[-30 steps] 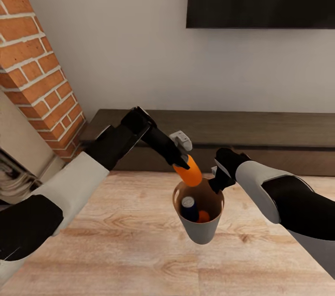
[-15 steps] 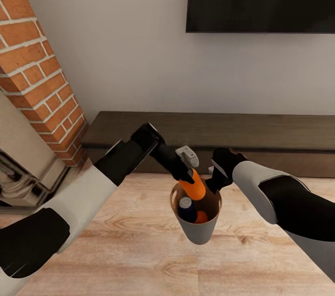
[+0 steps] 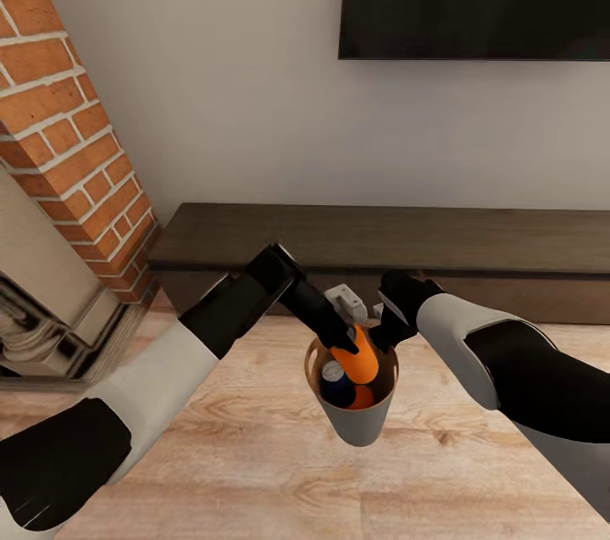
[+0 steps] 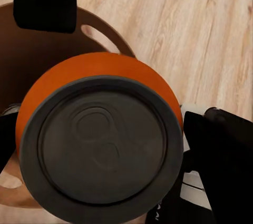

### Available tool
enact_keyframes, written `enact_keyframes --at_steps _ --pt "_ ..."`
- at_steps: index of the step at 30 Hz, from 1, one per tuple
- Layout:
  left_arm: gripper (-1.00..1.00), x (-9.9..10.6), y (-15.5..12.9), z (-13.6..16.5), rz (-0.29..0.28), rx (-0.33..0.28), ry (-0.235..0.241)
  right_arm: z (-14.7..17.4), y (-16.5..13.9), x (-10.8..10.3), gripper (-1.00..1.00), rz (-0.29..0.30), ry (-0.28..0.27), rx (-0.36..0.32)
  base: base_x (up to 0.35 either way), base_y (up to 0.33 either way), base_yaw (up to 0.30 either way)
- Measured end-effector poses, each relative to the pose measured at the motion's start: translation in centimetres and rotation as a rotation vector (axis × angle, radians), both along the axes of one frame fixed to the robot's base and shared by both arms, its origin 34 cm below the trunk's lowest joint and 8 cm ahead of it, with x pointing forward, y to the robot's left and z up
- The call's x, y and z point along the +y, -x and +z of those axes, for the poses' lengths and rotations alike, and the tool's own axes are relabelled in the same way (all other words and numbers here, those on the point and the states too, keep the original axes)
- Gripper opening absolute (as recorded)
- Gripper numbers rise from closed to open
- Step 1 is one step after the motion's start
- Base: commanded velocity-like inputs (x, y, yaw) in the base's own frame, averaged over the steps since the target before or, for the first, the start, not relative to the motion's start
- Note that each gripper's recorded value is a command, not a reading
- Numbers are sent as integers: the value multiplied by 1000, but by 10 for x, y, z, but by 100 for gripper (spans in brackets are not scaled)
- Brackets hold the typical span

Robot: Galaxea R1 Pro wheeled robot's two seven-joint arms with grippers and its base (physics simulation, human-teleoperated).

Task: Put the three can of soda from the living room inside the tash can in the kitchen.

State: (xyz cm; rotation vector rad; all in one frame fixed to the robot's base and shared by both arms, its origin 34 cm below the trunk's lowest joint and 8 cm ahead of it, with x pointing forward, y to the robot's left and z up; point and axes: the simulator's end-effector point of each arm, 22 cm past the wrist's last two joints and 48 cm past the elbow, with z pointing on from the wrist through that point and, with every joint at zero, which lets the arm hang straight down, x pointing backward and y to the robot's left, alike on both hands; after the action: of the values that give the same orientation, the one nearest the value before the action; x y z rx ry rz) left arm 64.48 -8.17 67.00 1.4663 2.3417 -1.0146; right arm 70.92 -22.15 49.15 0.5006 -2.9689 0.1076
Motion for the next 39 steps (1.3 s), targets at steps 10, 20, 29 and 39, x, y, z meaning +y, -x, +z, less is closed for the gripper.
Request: enact_keyframes --at_steps 10,20,29,39 --pt "-100 -1 17 -20 -28 7 -41 0 0 1 -100 -2 -4 0 0 0 0" --pt "-100 -6 18 -23 -26 -10 -49 0 1 17 -100 15 -19 1 0 0 0" --pt "-100 5 23 -54 10 22 -106 1 0 18 -100 30 -8 -2 0 0 0" --pt "-100 9 33 -73 -22 16 -167 1 1 22 -100 23 -23 -1 0 0 0"
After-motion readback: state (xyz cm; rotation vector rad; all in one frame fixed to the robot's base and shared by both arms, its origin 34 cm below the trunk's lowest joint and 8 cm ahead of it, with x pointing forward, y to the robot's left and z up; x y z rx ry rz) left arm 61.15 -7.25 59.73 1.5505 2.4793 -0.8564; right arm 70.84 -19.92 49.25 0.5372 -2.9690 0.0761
